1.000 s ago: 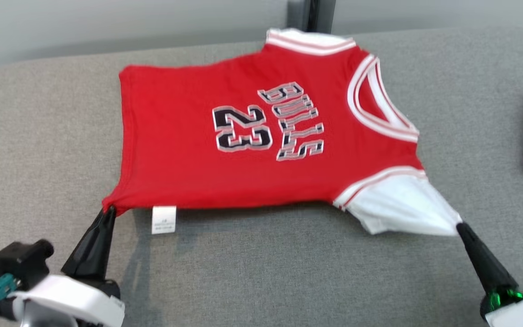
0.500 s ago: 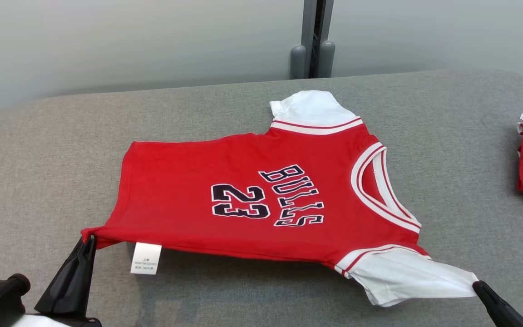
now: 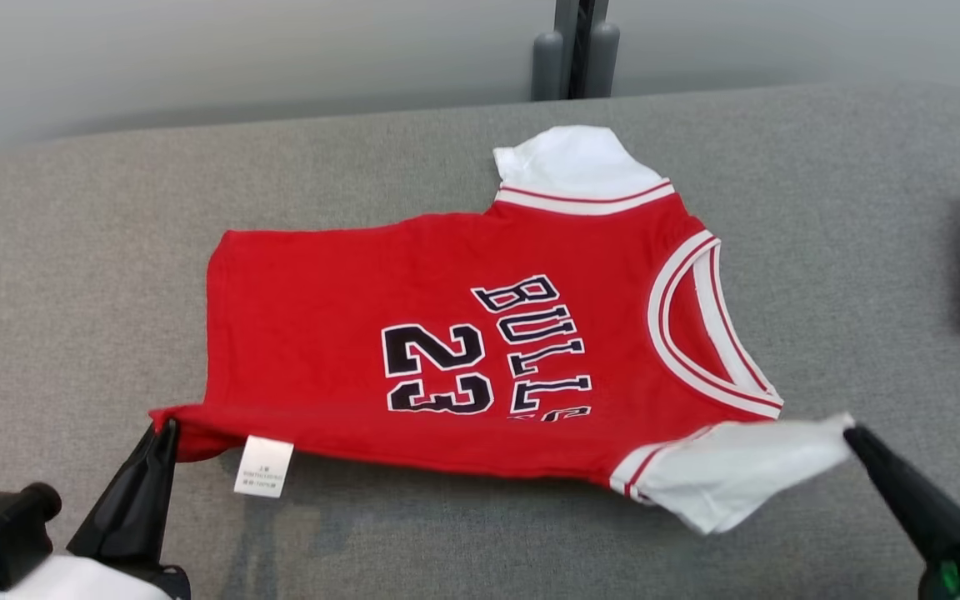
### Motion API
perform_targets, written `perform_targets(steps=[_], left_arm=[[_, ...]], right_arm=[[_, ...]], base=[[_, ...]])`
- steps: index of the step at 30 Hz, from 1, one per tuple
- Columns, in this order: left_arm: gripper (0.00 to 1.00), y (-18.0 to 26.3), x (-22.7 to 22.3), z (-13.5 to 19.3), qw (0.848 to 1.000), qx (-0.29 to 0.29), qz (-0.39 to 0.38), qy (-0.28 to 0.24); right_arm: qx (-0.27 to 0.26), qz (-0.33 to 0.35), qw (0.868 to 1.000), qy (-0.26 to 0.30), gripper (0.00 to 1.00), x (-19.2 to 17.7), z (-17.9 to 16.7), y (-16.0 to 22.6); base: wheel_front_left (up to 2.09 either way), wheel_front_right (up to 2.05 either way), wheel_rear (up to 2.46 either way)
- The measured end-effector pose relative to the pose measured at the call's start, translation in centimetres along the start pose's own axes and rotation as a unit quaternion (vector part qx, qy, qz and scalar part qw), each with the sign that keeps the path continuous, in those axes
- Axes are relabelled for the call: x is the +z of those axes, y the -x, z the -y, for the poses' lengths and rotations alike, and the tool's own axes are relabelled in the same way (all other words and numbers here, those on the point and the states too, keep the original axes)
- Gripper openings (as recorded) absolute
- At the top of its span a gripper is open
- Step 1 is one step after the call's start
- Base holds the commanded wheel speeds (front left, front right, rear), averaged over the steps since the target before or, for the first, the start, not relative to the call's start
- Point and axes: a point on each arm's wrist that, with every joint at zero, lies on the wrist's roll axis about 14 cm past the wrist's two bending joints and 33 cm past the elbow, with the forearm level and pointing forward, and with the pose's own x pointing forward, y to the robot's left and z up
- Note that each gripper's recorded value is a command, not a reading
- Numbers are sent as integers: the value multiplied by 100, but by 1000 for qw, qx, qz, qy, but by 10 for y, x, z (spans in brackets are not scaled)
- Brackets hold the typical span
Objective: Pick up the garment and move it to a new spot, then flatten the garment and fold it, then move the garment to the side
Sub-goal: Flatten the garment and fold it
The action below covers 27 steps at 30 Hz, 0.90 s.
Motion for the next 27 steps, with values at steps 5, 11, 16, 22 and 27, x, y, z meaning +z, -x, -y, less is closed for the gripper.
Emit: perform_targets(steps=[5, 11, 16, 22, 27], left_arm=[[0, -26, -11, -2, 1000, -7, -17, 4], [0, -61, -35, -10, 999, -8, -45, 22], [0, -79, -62, -22, 996, 8, -79, 33], [0, -87, -89, -31, 992, 21, -114, 48], [0, -90, -105, -34, 989, 25, -136, 59]], right_arm=[[14, 4, 1000, 19, 0, 22, 2, -46], [15, -28, 999, 31, 0, 21, 16, -103], [13, -53, 998, 29, 0, 10, 29, -141], [4, -83, 996, 35, 0, -6, 45, -171], [2, -92, 995, 34, 0, -17, 51, -186]], base=[[0, 0, 0], [0, 0, 0], [0, 0, 0], [0, 0, 0], [0, 0, 0]])
